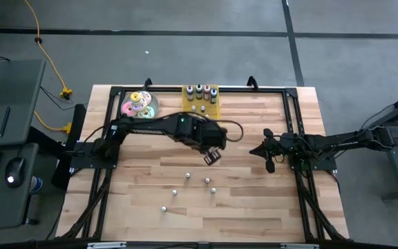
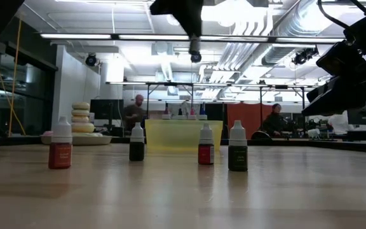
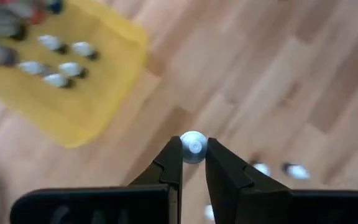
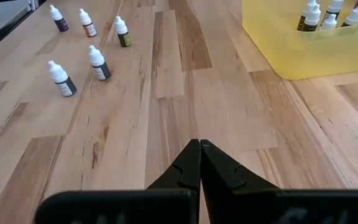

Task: Pick & Place food coloring
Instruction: Put the bottom right small light green food coloring bottle into the yellow bin

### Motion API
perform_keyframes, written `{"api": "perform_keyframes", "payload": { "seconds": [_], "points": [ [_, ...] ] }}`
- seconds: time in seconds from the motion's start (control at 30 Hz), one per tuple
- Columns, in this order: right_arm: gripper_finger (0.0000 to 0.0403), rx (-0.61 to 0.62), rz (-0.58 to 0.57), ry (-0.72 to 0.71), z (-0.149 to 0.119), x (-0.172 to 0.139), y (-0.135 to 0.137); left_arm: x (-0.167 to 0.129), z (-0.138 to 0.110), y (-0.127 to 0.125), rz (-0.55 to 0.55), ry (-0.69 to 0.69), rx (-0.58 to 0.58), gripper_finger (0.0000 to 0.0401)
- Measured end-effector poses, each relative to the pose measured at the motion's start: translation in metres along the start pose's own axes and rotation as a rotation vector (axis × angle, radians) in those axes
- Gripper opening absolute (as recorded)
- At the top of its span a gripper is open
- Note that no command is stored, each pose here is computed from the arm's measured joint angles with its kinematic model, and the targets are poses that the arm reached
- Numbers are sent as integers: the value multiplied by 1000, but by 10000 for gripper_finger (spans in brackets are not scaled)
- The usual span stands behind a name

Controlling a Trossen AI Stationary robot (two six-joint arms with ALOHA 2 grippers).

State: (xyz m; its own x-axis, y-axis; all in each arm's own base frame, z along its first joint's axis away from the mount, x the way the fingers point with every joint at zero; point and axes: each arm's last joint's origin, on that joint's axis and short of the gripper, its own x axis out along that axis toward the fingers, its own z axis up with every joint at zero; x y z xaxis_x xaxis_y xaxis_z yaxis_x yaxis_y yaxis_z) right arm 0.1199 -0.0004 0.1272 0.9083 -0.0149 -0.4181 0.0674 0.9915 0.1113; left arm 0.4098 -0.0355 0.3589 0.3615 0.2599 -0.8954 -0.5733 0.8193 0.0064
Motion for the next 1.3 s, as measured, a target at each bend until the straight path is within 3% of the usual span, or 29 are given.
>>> {"api": "perform_keyframes", "payload": {
  "seconds": [0.23, 0.47, 0.57, 0.8, 1.13, 1.3],
  "points": [
    [0, 0, 0, 6, -1, 0, 0, -8, 10, 31, 94, -54, 13, 35],
    [0, 0, 0, 2, 0, 0, 0, -15, 0, 68, 140, -87, 26, 35],
    [0, 0, 0, 2, 0, 0, 0, -9, -11, 83, 99, -128, 16, 35],
    [0, 0, 0, 1, 0, 0, 0, 33, -37, 111, -130, -211, 18, 35],
    [0, 0, 0, 1, 0, 0, 0, 69, -16, 138, -208, -266, 94, 35],
    [0, 0, 0, 0, 0, 0, 0, 86, -8, 149, -182, -245, 156, 35]
  ]
}}
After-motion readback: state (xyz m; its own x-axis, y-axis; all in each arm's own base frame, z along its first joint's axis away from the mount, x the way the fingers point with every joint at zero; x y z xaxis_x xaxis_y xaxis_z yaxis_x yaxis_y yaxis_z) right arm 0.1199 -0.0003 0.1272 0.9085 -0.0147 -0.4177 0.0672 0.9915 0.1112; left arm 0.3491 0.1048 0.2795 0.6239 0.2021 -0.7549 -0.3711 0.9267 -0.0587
